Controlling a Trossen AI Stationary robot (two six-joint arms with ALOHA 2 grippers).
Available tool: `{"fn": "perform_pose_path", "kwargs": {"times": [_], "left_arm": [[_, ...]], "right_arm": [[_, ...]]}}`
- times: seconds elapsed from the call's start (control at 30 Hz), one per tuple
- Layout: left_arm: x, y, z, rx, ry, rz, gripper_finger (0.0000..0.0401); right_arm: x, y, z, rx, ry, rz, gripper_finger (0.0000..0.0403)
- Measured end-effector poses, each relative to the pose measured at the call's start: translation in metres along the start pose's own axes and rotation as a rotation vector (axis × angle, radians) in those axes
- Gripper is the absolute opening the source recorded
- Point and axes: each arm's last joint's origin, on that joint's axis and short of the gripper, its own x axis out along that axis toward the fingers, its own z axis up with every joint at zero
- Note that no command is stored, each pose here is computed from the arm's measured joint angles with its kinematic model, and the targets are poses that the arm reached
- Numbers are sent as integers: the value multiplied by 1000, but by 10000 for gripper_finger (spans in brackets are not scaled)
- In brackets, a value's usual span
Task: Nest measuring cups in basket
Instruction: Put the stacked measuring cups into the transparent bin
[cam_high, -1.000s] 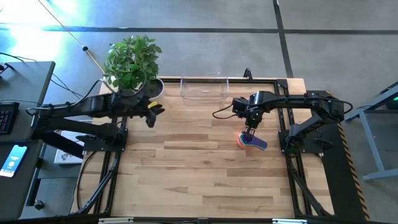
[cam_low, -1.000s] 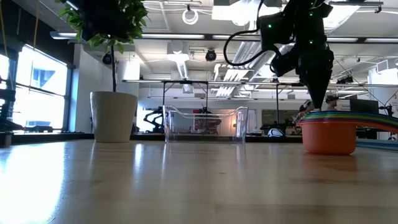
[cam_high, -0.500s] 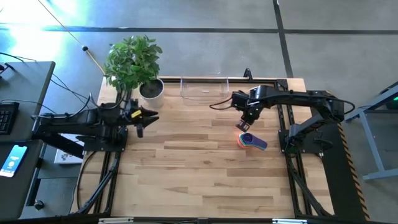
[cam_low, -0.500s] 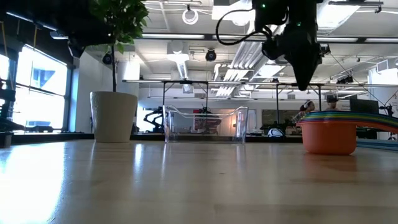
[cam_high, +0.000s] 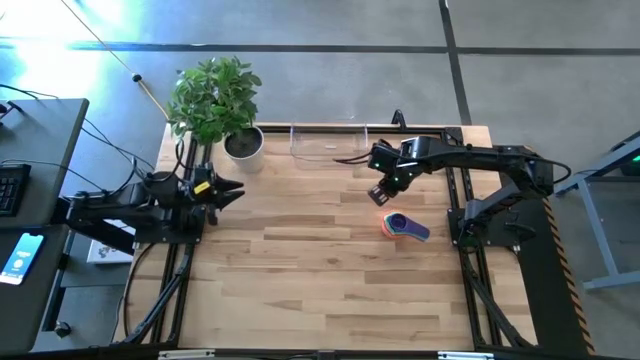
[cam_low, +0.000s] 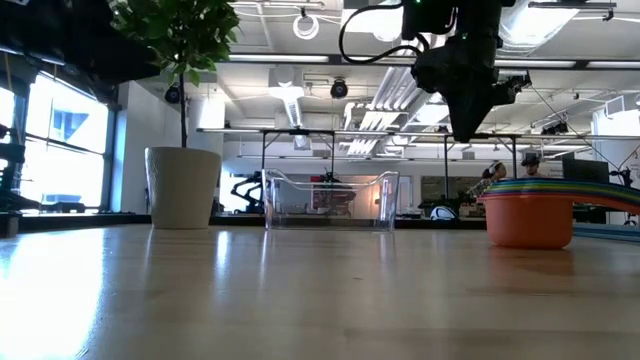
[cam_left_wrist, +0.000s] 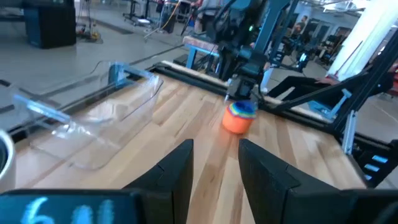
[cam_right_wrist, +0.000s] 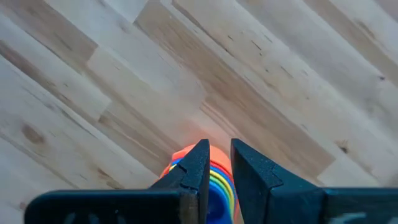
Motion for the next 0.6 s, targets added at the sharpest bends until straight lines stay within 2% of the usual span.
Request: {"fn": "perform_pose_path", "kwargs": {"times": [0.33,0.6], "left_arm": [[-4,7,-20,-4,-14,-7,117],[2,10,-35,20,46,12,117]], "right_arm": [[0,1,1,41,-3,23,57],[0,2,0,40,17,52,57]]}}
